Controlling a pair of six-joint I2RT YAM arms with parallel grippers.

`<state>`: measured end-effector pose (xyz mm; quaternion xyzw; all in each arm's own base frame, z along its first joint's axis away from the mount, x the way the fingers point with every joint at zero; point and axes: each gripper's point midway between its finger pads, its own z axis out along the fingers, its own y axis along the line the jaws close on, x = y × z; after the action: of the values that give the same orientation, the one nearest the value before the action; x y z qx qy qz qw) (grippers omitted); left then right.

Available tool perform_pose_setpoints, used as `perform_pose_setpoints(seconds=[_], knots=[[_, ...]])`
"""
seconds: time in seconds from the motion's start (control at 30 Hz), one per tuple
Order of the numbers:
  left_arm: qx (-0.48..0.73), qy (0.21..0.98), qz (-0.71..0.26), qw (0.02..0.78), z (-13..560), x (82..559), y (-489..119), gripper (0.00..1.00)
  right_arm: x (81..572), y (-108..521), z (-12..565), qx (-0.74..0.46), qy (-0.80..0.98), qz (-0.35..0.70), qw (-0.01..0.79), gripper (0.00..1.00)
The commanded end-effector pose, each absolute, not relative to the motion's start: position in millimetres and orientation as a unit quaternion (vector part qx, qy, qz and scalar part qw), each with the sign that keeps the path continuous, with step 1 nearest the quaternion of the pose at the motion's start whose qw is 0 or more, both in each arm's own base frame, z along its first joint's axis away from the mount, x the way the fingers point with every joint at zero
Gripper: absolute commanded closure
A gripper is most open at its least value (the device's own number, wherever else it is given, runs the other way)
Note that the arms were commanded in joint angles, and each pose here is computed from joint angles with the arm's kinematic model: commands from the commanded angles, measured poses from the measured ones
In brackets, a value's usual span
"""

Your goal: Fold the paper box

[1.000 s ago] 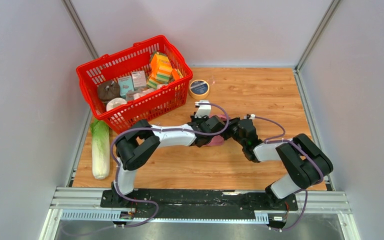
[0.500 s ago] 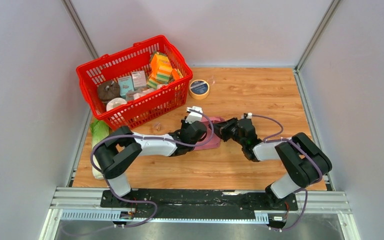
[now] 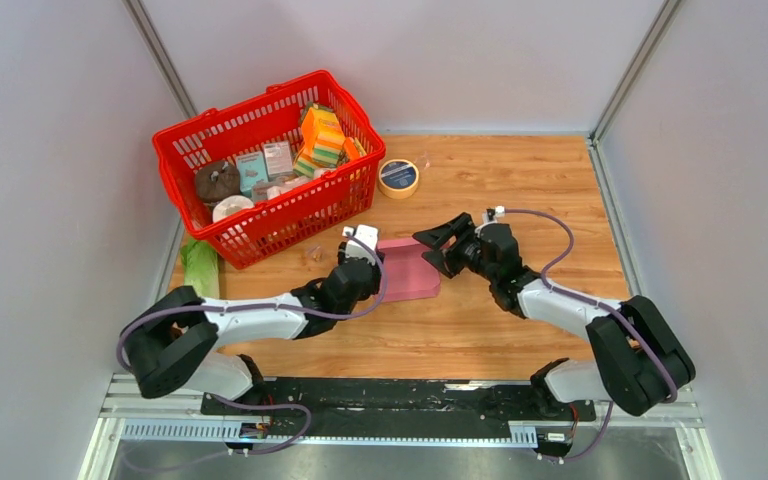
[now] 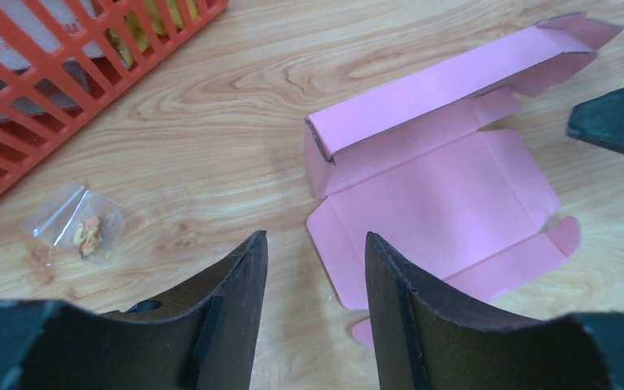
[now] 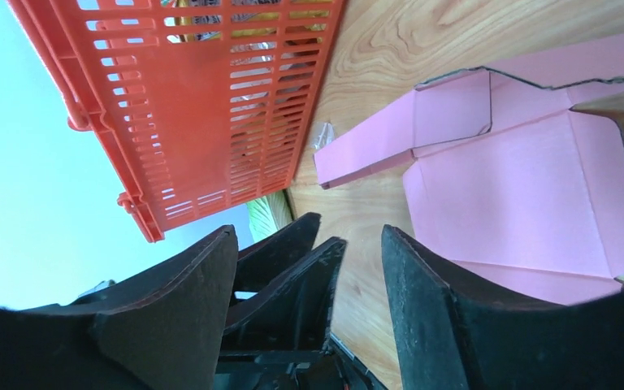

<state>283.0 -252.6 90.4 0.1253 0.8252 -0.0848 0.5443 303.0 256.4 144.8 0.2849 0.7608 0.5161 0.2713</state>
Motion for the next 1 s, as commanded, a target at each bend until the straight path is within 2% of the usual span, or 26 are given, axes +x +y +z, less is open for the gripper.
perform_pose_setpoints(seconds=[0.0, 0.07, 0.3, 0.43, 0.53, 0.57, 0.63, 0.73, 0.97], knots=[[0.079, 0.803, -0.153, 0.571, 116, 280, -242, 0.44, 303, 267, 148, 0.283, 0.772, 0.518, 0.237, 0.32], [0.049, 0.799, -0.169, 0.575, 119, 287, -231, 0.44, 305, 272, 148, 0.286, 0.771, 0.519, 0.233, 0.33], [0.075, 0.795, -0.203, 0.567, 115, 292, -251, 0.50, 308, 279, 142, 0.287, 0.783, 0.509, 0.215, 0.41], [0.080, 0.802, -0.199, 0.557, 109, 300, -263, 0.50, 307, 263, 137, 0.217, 0.832, 0.434, 0.268, 0.33], [0.073, 0.813, -0.160, 0.555, 103, 310, -263, 0.50, 303, 248, 141, 0.149, 0.853, 0.395, 0.305, 0.28], [0.072, 0.818, -0.140, 0.553, 97, 314, -261, 0.52, 302, 242, 139, 0.141, 0.860, 0.378, 0.311, 0.27], [0.077, 0.816, -0.132, 0.557, 101, 319, -268, 0.52, 297, 230, 138, 0.113, 0.872, 0.349, 0.325, 0.18], [0.082, 0.821, -0.104, 0.555, 95, 324, -272, 0.53, 297, 212, 131, 0.086, 0.883, 0.322, 0.330, 0.12], [0.090, 0.823, -0.063, 0.558, 87, 330, -274, 0.57, 316, 190, 134, 0.024, 0.896, 0.295, 0.332, 0.13]])
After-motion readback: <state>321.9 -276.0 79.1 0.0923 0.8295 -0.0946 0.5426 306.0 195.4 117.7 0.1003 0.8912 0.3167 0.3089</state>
